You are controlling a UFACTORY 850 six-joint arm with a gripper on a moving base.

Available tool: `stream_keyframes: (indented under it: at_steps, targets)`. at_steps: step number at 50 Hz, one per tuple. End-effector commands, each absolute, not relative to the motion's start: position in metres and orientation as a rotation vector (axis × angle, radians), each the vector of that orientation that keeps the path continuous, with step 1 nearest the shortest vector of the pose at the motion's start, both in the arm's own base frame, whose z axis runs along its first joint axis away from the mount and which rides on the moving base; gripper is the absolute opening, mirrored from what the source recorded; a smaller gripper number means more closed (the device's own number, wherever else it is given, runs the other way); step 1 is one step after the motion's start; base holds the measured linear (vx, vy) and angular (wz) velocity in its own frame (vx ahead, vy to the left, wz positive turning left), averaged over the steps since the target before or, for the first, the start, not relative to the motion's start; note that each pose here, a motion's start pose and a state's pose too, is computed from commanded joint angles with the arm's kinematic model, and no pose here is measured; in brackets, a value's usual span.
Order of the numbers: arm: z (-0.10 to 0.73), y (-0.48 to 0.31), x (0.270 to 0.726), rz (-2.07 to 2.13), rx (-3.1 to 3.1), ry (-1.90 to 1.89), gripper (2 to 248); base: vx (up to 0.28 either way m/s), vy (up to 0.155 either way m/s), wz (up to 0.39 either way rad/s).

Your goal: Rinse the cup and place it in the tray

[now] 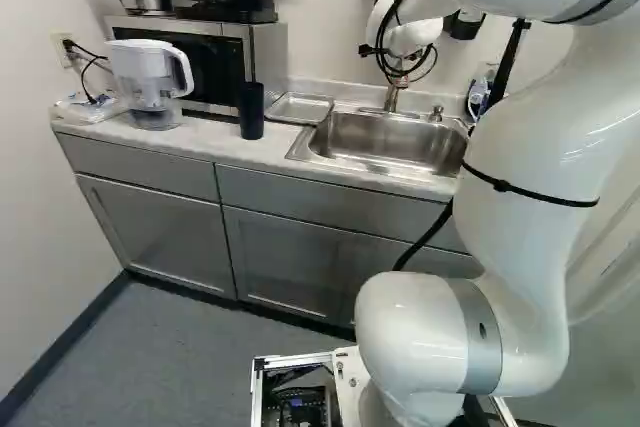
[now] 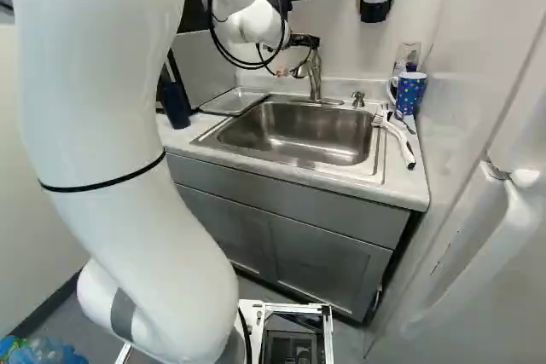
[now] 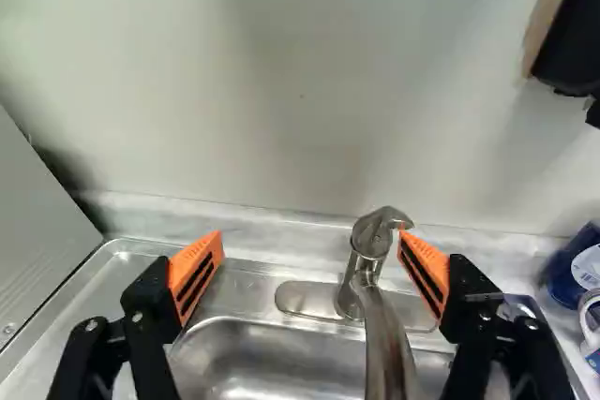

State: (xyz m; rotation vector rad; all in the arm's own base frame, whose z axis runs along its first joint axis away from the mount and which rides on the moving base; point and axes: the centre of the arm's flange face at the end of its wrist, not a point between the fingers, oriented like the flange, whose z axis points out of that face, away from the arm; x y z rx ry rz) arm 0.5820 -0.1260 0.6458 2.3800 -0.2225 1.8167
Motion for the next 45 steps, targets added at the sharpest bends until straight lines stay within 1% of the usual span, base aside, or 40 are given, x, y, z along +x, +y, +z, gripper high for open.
stream_keyframes:
  at_steps: [45]
  targets:
    - [0.645, -0.137, 0.619, 1.855, 2.343, -0.228, 247, 0.0, 0.0, 0.0]
